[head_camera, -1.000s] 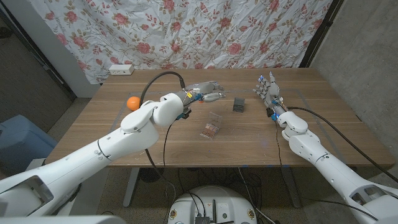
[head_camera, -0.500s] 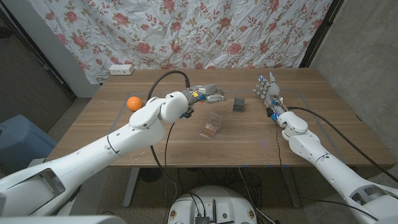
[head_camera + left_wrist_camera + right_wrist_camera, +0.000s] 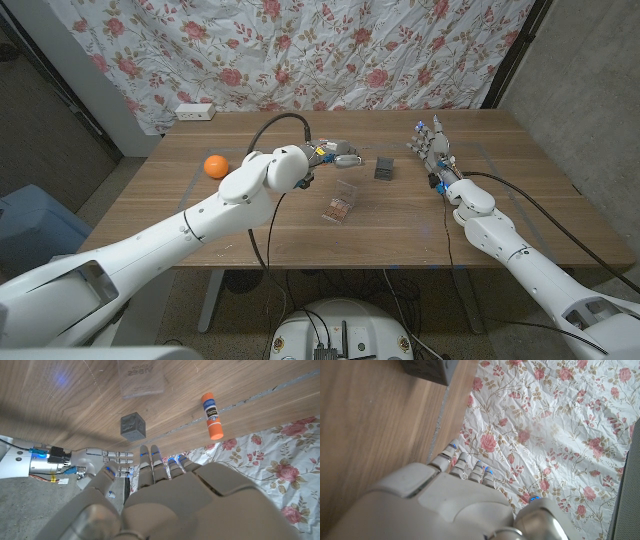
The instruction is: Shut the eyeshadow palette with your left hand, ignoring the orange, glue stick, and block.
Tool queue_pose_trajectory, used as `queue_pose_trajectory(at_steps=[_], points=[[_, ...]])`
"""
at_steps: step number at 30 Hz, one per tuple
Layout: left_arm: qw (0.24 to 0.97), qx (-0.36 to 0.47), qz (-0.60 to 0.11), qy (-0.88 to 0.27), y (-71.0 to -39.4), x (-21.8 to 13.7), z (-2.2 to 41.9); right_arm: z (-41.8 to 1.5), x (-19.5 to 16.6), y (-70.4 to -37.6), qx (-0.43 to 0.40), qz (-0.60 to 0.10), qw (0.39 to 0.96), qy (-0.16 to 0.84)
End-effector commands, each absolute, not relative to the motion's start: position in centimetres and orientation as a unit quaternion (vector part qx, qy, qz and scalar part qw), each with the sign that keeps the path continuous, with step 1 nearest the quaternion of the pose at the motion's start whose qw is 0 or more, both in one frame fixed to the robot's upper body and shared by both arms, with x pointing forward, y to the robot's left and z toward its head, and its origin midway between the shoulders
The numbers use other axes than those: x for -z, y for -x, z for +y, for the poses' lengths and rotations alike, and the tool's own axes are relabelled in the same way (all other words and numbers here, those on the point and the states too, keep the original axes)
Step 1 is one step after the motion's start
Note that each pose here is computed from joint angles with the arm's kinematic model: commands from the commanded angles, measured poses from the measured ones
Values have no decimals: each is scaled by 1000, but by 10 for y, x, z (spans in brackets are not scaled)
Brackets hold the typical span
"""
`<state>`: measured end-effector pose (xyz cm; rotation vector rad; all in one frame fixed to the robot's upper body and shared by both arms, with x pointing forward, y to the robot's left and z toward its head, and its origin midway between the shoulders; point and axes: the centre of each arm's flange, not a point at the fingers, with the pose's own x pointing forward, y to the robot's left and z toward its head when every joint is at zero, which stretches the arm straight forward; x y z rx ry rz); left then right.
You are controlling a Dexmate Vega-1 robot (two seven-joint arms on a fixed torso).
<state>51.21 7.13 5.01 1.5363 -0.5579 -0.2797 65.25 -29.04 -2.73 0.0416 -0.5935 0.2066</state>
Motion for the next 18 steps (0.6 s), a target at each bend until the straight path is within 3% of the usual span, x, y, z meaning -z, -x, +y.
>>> queue_pose_trajectory(at_steps=[1,18], points=[[664,128,-220,-703,-519,-48,65,-290,27,-653,-102,-292,951,-20],[649,141,-190,-723,-527,-45,51,-290,27,-652,-102,-292,951,-20]])
